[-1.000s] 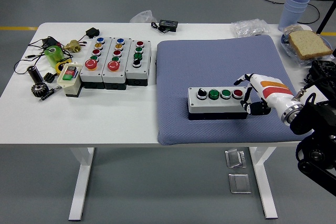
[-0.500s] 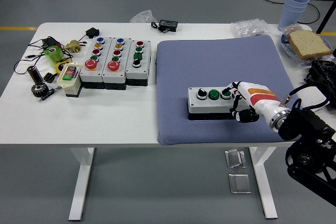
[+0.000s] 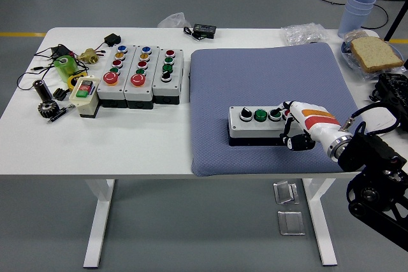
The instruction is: Pick up the button,place it on the desk,press the button,press the button
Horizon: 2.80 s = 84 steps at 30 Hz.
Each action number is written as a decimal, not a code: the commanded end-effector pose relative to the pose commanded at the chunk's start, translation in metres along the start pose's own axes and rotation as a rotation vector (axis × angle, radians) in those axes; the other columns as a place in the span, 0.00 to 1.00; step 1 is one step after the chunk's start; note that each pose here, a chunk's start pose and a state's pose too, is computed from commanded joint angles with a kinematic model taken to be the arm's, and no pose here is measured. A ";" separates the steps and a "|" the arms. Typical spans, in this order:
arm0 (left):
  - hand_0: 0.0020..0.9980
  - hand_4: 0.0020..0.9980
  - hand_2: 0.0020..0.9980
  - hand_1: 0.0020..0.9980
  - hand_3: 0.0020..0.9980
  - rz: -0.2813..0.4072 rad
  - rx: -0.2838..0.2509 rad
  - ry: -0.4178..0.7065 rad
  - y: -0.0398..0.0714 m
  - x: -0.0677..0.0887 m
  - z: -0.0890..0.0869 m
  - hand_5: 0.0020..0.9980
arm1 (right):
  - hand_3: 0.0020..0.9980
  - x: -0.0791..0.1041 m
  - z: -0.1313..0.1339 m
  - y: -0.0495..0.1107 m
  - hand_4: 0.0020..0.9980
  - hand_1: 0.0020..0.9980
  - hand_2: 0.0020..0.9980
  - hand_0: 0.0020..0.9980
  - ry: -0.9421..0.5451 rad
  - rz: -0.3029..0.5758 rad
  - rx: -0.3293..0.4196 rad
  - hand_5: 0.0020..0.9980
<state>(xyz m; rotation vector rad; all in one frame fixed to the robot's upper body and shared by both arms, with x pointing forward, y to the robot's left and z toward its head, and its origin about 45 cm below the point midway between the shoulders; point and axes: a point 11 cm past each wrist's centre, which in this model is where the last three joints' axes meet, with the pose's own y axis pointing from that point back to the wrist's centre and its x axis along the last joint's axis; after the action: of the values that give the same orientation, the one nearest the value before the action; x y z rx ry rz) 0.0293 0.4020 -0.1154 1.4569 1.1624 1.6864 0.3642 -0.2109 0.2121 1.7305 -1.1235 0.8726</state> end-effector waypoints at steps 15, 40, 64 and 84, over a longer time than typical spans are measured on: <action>0.54 0.26 0.42 0.42 0.42 -0.002 -0.001 0.003 0.000 0.000 0.000 0.46 | 0.70 0.022 -0.003 0.001 0.51 0.00 0.19 0.14 -0.018 0.069 0.013 0.00; 0.54 0.26 0.42 0.42 0.42 0.002 0.001 -0.010 0.000 0.001 -0.001 0.46 | 0.82 0.107 0.063 0.032 0.79 0.77 0.81 0.79 -0.986 0.412 0.289 0.42; 0.54 0.26 0.42 0.42 0.42 0.008 0.000 -0.038 -0.001 0.002 -0.002 0.45 | 0.72 0.048 0.109 0.071 0.78 0.71 0.72 0.74 -1.802 0.258 0.148 0.44; 0.54 0.26 0.42 0.42 0.42 0.000 -0.019 -0.034 0.001 -0.001 0.008 0.45 | 0.70 0.047 0.116 0.074 0.78 0.66 0.70 0.71 -1.831 0.303 0.146 0.42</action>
<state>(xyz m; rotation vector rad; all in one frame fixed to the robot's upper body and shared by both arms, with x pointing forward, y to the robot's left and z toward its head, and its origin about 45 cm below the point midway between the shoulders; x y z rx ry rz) 0.0376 0.4028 -0.1144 1.4681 1.1247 1.6616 0.3226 -0.3488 0.2314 2.3621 -2.4393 -0.9085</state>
